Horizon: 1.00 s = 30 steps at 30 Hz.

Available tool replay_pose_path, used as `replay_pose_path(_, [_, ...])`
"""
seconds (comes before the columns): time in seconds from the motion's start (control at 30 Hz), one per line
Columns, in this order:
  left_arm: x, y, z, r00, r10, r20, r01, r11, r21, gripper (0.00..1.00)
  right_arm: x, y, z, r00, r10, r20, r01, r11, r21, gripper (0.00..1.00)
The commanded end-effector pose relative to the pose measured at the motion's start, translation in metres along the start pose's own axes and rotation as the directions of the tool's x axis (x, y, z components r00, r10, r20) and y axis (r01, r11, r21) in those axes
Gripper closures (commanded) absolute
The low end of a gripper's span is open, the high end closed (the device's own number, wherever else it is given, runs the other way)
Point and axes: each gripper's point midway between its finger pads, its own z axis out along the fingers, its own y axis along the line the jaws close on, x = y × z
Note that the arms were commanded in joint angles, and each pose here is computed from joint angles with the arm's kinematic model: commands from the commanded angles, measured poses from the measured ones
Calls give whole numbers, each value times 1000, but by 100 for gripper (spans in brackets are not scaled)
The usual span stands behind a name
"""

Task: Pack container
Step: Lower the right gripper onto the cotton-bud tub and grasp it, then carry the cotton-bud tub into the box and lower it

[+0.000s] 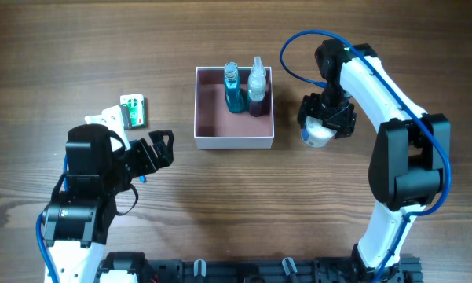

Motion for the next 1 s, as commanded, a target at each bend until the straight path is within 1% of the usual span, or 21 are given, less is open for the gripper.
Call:
replay_pose_path(0.0, [-5, -9, -4, 1000, 7, 8, -7, 1000, 29, 0, 3, 2, 7, 1000, -2, -24, 2, 1000, -2, 26])
replay_pose_path(0.07, [-5, -9, -4, 1000, 7, 9, -7, 1000, 29, 0, 3, 3, 7, 1000, -2, -25, 2, 1000, -4, 35])
replay_pose_path(0.2, [-5, -8, -4, 1000, 7, 8, -7, 1000, 29, 0, 2, 3, 7, 1000, -2, -22, 2, 1000, -6, 37])
replay_pose_path(0.3, [-5, -9, -4, 1000, 7, 9, -7, 1000, 29, 0, 2, 3, 7, 1000, -2, -22, 2, 1000, -6, 49])
replay_pose_path(0.33, [-5, -9, -4, 1000, 7, 9, -7, 1000, 29, 0, 2, 3, 7, 1000, -2, -22, 2, 1000, -6, 55])
replay_pose_path(0.4, [-5, -9, -4, 1000, 7, 9, -7, 1000, 29, 0, 1, 4, 7, 1000, -3, -15, 3, 1000, -9, 57])
replay_pose_path(0.43, [-5, -9, -4, 1000, 7, 9, -7, 1000, 29, 0, 1, 4, 7, 1000, -3, -15, 3, 1000, -10, 65])
replay_pose_path(0.53, [-5, -9, -4, 1000, 7, 9, -7, 1000, 29, 0, 0, 5, 2, 1000, -4, -3, 4, 1000, -17, 83])
replay_pose_path(0.63, [-5, -9, -4, 1000, 7, 9, -7, 1000, 29, 0, -5, 8, -14, 999, -23, 39, 24, 999, -37, 96])
replay_pose_path(0.73, [-5, -9, -4, 1000, 7, 9, -7, 1000, 29, 0, -13, 14, -47, 991, -41, 126, 52, 996, -79, 96])
replay_pose_path(0.83, [-5, -9, -4, 1000, 7, 9, -7, 1000, 29, 0, -15, 22, -96, 961, -93, 259, 128, 984, -125, 96])
replay_pose_path(0.93, [-5, -9, -4, 1000, 7, 8, -7, 1000, 29, 0, -9, 31, -141, 909, -150, 389, 224, 963, -151, 96])
replay_pose_path(0.97, [-5, -9, -4, 1000, 7, 9, -7, 1000, 29, 0, -3, 37, -159, 878, -181, 444, 274, 949, -154, 96])
